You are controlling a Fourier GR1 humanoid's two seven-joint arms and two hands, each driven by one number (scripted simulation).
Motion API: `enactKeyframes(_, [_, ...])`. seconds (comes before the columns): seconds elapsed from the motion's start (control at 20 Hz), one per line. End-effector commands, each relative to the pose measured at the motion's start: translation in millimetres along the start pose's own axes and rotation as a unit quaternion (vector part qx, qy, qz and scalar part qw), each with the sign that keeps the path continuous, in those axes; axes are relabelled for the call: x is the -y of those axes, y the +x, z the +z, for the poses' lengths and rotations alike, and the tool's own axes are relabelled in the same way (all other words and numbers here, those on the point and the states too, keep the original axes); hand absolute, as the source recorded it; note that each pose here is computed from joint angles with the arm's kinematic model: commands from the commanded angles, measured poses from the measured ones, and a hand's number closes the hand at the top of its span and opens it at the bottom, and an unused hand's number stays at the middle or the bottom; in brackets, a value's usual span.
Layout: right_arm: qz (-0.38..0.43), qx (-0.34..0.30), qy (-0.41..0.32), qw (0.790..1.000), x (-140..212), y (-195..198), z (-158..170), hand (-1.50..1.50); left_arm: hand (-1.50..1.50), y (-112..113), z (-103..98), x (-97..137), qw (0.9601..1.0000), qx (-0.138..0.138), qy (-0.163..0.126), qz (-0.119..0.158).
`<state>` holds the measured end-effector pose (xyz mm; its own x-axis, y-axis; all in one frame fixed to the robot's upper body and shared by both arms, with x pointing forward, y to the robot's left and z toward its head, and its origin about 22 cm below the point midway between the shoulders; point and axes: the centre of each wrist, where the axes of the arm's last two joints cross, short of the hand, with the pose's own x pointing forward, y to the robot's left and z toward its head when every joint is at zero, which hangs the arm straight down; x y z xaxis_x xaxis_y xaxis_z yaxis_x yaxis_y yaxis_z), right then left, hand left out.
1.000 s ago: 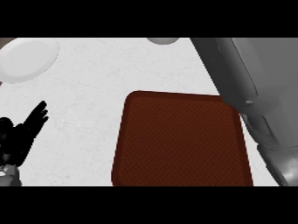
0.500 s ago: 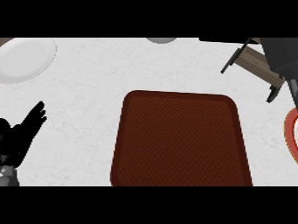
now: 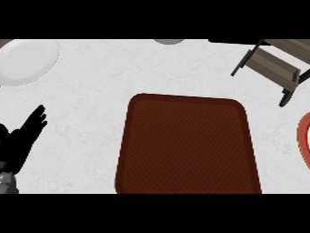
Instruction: Pick the can from the tray and place it in the tiered basket
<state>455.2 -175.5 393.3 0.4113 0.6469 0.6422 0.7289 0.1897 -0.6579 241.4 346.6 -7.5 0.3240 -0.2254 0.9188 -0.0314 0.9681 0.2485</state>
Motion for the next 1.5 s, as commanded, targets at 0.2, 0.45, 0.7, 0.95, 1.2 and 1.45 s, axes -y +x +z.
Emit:
enactKeyframes(0.2, [-0.033,-0.017,-0.005,0.999,10.1,-27.5,-40.7,1.50,0.00,-6.1,-1.1,15.9,1.0000,-0.003,-0.002,0.007])
enactKeyframes(0.45, [0.268,0.055,-0.005,0.962,4.2,-45.4,-53.6,1.50,0.00,0.7,-4.7,1.1,1.0000,0.001,0.007,0.001])
enactKeyframes(0.7, [0.339,0.088,0.008,0.937,25.0,-52.7,-72.5,1.50,0.00,0.0,2.0,0.6,1.0000,0.001,-0.003,-0.004])
enactKeyframes(0.95, [0.356,0.121,0.023,0.926,35.2,-61.2,-83.6,1.50,0.00,1.5,-3.6,5.9,0.9999,0.001,0.009,0.007])
enactKeyframes(1.2, [0.395,0.122,0.052,0.909,41.5,-59.4,-86.2,1.50,0.00,-6.0,0.7,10.3,1.0000,0.005,-0.004,0.007])
enactKeyframes(1.45, [0.382,0.059,0.101,0.917,45.2,-72.3,-96.0,1.50,0.00,-0.3,-2.6,-6.4,1.0000,0.000,-0.002,-0.005])
